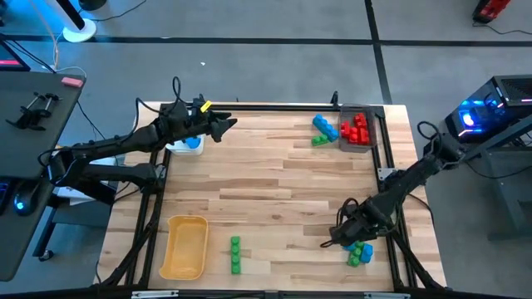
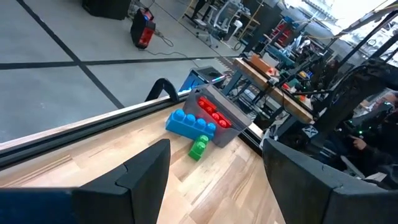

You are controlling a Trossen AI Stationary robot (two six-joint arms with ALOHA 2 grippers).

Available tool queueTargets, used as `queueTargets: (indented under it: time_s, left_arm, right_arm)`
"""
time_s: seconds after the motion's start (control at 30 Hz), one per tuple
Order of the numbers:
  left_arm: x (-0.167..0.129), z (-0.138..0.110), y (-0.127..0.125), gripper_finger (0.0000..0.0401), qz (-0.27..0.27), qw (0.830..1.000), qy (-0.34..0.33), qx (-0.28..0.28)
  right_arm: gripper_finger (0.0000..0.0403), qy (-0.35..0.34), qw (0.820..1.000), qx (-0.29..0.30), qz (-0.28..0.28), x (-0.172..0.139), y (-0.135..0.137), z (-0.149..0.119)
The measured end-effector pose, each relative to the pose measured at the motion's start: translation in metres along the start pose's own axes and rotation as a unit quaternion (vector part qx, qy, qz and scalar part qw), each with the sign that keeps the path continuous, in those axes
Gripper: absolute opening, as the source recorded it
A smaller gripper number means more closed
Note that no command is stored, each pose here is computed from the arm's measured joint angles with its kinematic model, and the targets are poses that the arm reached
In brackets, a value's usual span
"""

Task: Sort blocks
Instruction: Put the blue game piece into the white bin

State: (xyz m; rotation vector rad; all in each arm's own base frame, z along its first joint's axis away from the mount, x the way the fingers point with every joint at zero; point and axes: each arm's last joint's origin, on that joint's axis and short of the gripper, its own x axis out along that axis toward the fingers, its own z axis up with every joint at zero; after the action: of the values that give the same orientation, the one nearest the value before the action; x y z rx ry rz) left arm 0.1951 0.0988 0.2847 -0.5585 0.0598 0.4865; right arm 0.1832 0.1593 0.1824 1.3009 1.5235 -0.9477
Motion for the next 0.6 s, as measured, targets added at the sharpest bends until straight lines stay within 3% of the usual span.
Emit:
queueTargets:
  time_s: [0.2,0.3,0.53,0.6]
  left_arm:
    - [0.0001,-0.0001,0.0001,0.0243,0.000,1.000,0.001,0.000]
    - [0.0001,-0.0001,0.0000,0.0243,0.000,1.000,0.000,0.001]
    - [0.0001,-0.0001,0.0001,0.0243,0.000,1.000,0.001,0.001]
    - [0.0001,-0.0001,0.0000,0.0243,0.000,1.000,0.000,0.001]
  right_arm:
    - [0.0221,-0.015,1.000,0.007,-0.015,0.0104,0.0035,0.0016]
    - [0.0196,-0.016,1.000,0.010,-0.016,0.0115,0.0048,0.0027]
    - [0.0042,-0.030,1.000,-0.001,-0.007,0.0112,0.0061,0.0043]
    - [0.0013,-0.035,0.999,-0.012,-0.003,0.0102,0.0069,0.0040]
